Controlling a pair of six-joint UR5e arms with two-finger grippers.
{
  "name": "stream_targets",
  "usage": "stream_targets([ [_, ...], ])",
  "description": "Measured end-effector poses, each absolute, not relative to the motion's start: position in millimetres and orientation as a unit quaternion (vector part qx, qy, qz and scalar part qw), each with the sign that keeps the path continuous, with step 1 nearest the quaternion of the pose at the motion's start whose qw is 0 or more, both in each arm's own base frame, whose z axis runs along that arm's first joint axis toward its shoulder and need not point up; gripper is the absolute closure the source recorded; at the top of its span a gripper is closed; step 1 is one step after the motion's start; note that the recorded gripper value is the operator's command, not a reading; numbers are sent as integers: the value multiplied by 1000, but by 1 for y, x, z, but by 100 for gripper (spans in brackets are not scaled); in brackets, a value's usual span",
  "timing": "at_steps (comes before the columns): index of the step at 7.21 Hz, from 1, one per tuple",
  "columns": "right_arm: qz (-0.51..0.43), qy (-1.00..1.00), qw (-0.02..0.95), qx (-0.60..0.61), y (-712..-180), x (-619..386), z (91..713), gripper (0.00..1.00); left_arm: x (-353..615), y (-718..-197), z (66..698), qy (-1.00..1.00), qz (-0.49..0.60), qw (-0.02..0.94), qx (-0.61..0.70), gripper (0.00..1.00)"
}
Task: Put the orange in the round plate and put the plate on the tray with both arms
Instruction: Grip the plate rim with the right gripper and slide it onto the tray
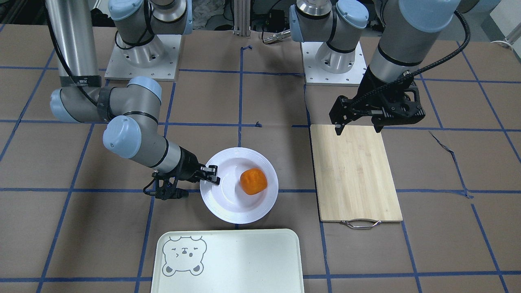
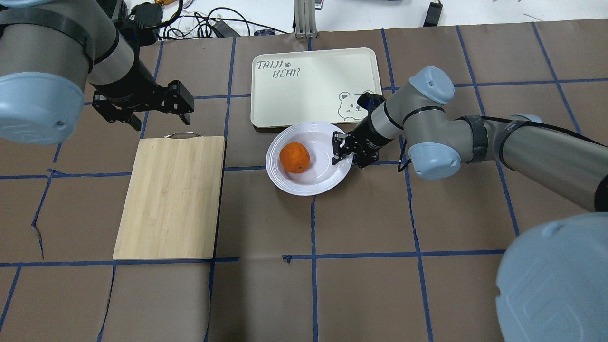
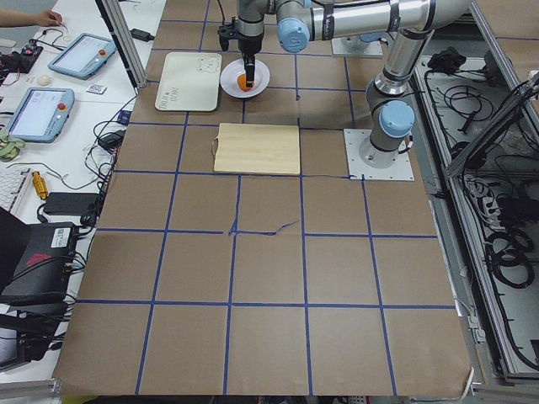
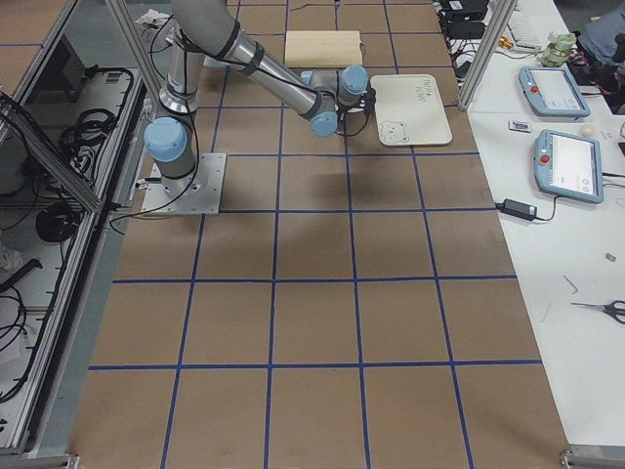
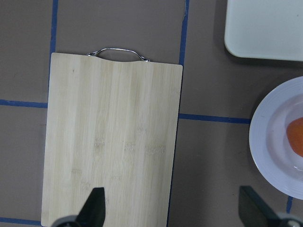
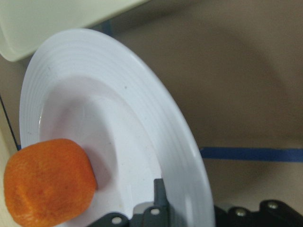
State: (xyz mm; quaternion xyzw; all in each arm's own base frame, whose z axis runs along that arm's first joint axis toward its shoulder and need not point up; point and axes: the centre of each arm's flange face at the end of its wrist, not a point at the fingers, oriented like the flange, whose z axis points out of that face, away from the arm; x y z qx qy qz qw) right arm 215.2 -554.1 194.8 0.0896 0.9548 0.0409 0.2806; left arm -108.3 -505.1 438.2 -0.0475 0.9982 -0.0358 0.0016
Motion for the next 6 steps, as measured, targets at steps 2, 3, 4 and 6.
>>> stream_targets([
  [2, 19, 951, 292, 103, -580, 217, 221, 100, -108, -505, 438, 998, -35, 1, -47, 0],
  [3, -3, 950, 294, 105, -610, 217, 235, 100, -108, -505, 437, 998, -35, 1, -47, 0],
  [4, -26, 950, 294, 105, -654, 215, 240, 100, -108, -505, 437, 998, -35, 1, -47, 0],
  [6, -45, 950, 290, 106, -726, 203, 218, 100, -109, -505, 436, 998, -34, 1, -47, 0],
])
